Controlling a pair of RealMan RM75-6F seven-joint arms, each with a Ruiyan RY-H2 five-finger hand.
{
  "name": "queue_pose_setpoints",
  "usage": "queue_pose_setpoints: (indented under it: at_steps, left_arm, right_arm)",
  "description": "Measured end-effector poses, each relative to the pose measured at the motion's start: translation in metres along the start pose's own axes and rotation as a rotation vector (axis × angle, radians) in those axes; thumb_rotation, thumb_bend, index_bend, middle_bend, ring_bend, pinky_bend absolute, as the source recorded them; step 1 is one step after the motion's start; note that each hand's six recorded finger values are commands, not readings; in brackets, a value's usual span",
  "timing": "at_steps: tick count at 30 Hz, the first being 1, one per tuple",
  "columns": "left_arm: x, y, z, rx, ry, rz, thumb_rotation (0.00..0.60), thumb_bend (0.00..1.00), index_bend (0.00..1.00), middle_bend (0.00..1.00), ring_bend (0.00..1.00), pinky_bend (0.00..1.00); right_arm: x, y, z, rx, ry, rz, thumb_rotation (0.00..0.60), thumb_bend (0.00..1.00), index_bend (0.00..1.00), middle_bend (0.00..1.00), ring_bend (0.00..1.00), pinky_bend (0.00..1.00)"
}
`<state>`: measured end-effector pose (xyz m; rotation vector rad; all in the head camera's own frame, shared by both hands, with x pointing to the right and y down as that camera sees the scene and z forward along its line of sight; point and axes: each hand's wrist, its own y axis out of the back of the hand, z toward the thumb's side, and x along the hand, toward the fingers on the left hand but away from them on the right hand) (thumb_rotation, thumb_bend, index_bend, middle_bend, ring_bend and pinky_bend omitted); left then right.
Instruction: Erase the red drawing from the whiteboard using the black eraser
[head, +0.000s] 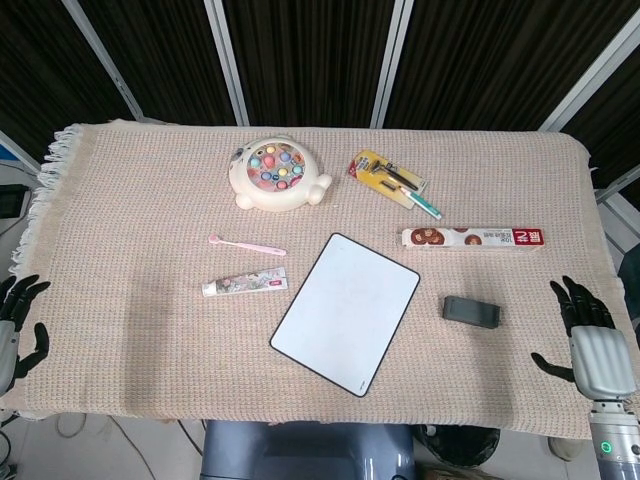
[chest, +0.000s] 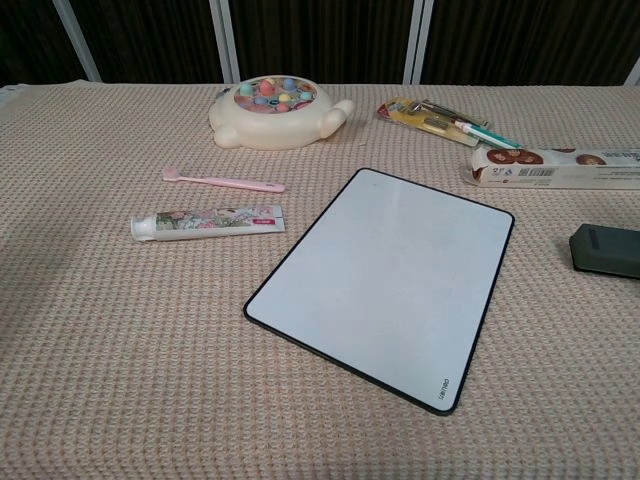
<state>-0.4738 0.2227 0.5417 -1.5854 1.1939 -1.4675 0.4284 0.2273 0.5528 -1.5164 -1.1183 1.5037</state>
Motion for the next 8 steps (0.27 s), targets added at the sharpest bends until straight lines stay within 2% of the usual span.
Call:
queue_pose_setpoints:
  at_steps: [3, 8]
  left_arm:
    - [0.0004, 0.0004, -0.0002, 0.001, -0.001, 0.001, 0.600, 0.64, 0.16, 0.09, 0.02, 0.00]
    - [0.0005, 0.0011, -0.0005, 0.002, -0.002, 0.003, 0.600, 0.64, 0.16, 0.09, 0.02, 0.00]
  right_arm:
    - [0.0056, -0.0062, -0.0066, 0.019, -0.015, 0.003, 0.600, 0.08, 0.00, 0.00, 0.04, 0.14]
    - [0.0057, -0.0031, -0.0109, 0.017, -0.022, -0.022, 0.600, 0.08, 0.00, 0.00, 0.04, 0.14]
